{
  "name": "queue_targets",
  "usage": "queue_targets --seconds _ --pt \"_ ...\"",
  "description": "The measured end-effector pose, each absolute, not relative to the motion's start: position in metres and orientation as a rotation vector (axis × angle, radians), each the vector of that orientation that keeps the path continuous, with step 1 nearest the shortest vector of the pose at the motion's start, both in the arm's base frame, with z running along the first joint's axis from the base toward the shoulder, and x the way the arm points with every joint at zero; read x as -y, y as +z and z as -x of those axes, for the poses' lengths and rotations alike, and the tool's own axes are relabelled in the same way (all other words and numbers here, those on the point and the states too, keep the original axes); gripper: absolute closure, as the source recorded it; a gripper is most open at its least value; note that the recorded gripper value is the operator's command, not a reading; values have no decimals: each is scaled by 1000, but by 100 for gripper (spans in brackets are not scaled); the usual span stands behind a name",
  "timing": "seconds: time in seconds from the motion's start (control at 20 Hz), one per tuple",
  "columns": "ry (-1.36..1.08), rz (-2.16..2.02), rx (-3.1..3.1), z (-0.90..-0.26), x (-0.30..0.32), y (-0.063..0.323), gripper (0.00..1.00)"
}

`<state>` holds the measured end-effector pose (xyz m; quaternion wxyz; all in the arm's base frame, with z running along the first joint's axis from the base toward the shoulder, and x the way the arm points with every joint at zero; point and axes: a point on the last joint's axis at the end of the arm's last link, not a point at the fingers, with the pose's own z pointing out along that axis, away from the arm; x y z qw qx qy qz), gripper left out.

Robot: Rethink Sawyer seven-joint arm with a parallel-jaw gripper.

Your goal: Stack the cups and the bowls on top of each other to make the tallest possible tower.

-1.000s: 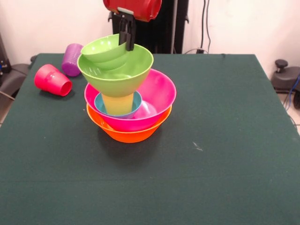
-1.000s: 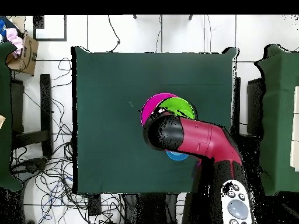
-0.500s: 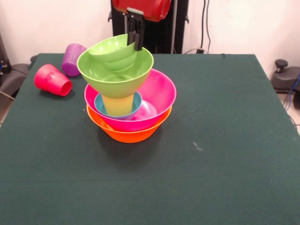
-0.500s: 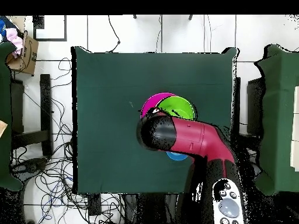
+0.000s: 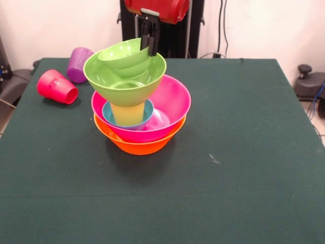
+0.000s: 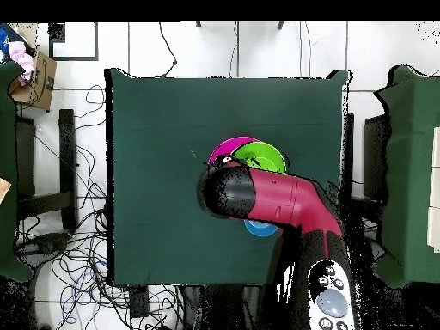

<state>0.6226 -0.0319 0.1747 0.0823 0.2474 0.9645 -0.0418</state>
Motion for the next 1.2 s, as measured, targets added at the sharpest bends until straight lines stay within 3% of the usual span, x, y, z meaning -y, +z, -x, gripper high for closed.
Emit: queue_targets --seconds 0.35,0.4,1.2 --pt "-130 -742 -2872 -630 36 173 100" --pt "-134 -745 -2869 -632 39 172 0" --pt "-179 -783 -2852 -628 59 174 0"
